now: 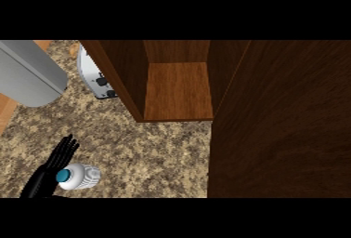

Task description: Pick up the bottled water, place it into the cabinet and close the cabinet

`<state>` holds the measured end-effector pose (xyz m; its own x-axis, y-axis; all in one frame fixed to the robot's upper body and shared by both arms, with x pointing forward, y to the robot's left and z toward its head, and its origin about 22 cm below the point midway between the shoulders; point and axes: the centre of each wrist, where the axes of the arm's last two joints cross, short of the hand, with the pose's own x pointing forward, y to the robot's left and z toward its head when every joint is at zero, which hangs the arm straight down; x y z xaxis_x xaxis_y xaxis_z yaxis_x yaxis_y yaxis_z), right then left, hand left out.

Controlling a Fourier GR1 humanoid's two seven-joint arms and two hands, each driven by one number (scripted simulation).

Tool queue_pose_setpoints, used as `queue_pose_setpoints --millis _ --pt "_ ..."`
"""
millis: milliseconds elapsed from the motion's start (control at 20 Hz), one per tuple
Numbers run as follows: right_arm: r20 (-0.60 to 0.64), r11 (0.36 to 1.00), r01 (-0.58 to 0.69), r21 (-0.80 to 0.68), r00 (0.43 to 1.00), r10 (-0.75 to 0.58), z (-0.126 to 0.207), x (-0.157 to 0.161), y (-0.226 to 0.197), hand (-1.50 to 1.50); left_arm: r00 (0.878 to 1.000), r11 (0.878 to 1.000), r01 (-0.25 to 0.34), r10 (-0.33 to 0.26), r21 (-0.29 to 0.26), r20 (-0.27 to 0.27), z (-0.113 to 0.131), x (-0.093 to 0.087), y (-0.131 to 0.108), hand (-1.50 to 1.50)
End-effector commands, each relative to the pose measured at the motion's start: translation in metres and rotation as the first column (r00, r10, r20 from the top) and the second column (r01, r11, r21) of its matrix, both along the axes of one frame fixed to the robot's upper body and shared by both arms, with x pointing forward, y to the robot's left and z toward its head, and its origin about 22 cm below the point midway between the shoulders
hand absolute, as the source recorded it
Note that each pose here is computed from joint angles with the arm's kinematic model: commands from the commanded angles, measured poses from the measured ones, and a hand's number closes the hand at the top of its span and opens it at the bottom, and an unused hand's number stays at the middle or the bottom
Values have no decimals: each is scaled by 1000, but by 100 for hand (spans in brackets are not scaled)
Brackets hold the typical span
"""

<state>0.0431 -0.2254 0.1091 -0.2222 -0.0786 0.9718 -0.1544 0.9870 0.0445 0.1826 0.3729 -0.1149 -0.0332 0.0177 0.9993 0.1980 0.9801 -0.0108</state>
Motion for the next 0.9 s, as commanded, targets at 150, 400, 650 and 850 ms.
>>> queue_pose_setpoints --millis 150,400,650,850 --pt "18 1000 -1 -14 1000 1 22 -14 -5 -150 991 980 134 -134 -147 9 -22 2 -4 -150" --pt "42 1000 11 28 999 -12 36 -14 2 -150 986 964 165 -164 -207 19 -37 9 -37 -150" --pt "33 1000 -19 -9 999 20 22 -14 -3 -150 995 962 97 -91 -255 37 -41 20 -40 150" --pt "27 1000 2 -6 1000 -2 12 -15 -1 -150 996 944 87 -89 -317 8 -51 9 -41 150"
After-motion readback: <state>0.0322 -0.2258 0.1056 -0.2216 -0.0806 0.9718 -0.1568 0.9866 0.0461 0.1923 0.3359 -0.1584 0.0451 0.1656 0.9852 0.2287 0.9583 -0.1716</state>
